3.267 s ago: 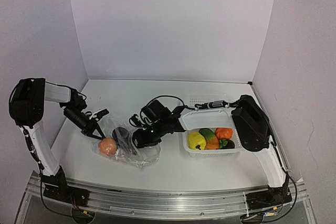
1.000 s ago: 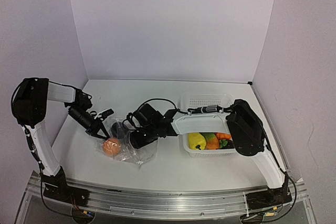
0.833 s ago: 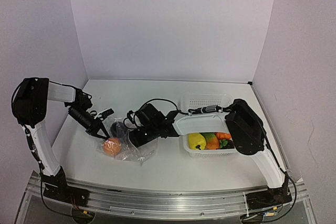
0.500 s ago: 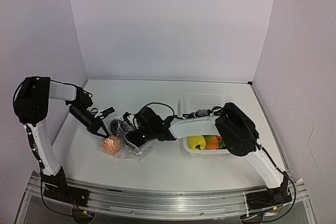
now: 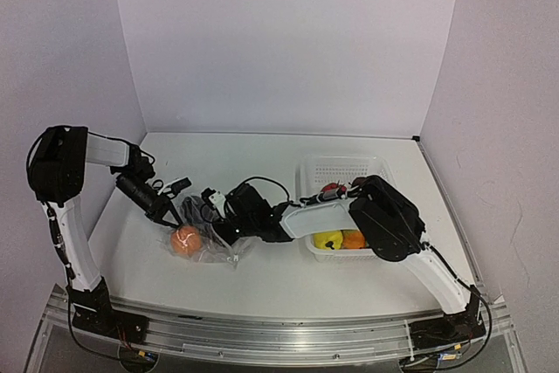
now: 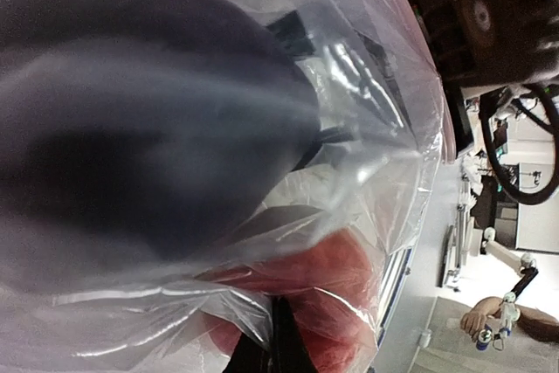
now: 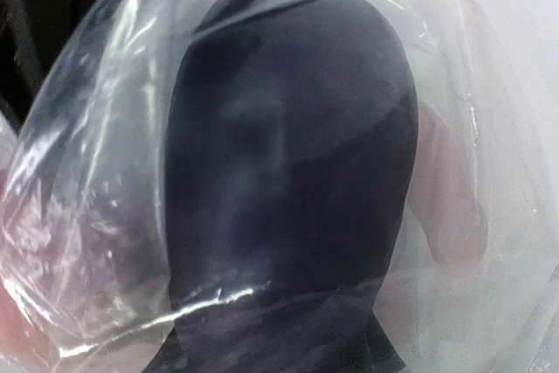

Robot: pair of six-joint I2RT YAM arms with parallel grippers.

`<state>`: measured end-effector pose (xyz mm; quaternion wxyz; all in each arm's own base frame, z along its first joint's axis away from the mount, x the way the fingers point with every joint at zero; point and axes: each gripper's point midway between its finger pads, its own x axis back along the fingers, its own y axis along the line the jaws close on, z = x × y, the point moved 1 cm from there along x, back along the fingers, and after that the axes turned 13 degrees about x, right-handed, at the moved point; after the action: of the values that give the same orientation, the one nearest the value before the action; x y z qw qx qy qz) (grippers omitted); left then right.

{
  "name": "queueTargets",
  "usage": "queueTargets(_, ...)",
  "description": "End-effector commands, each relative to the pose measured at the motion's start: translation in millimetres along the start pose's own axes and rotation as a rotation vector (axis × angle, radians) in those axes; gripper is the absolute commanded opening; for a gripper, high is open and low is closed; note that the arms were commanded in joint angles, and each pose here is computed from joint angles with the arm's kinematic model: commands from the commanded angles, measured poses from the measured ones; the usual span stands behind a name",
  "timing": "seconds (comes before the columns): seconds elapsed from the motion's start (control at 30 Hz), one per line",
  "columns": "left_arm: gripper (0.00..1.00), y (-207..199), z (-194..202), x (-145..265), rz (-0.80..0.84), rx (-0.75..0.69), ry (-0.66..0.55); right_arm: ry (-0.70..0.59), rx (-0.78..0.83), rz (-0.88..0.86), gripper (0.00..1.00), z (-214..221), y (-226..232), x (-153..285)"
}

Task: Open the zip-top bag and remove the fake food

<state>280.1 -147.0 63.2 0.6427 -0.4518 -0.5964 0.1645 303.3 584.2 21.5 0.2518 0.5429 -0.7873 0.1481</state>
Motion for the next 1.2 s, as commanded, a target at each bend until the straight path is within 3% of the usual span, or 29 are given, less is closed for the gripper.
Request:
queueTargets(0.0, 0.0, 11, -33, 35, 0.035, 0.102, -0.168, -0.04, 0.039, 0.029, 0.14, -33, 2, 47)
queueTargets(0.13, 0.0, 24, -40, 57, -0.023, 0.115, -0.238, -0.029, 0.029, 0.05, 0.08, -39, 3, 88)
queueTargets(0.6, 0.0, 22, -42, 79, -0.048, 0.171, -0.311, 0.324, -0.073, 0.048, 0.08, -6, -5, 220)
queueTargets(0.77, 0.0, -5, -53, 94, 0.015, 0.207, -0.333, 0.463, -0.188, 0.239, 0.05, 22, -50, 268)
queueTargets(1.03, 0.0, -65, -61, 107, 0.144, 0.266, -0.319, 0.563, -0.366, 0.661, 0.03, 50, -113, 363)
queueTargets(1.17, 0.0, -51, -58, 90, 0.096, 0.276, -0.29, 0.643, -0.435, 0.745, 0.08, 76, -126, 382)
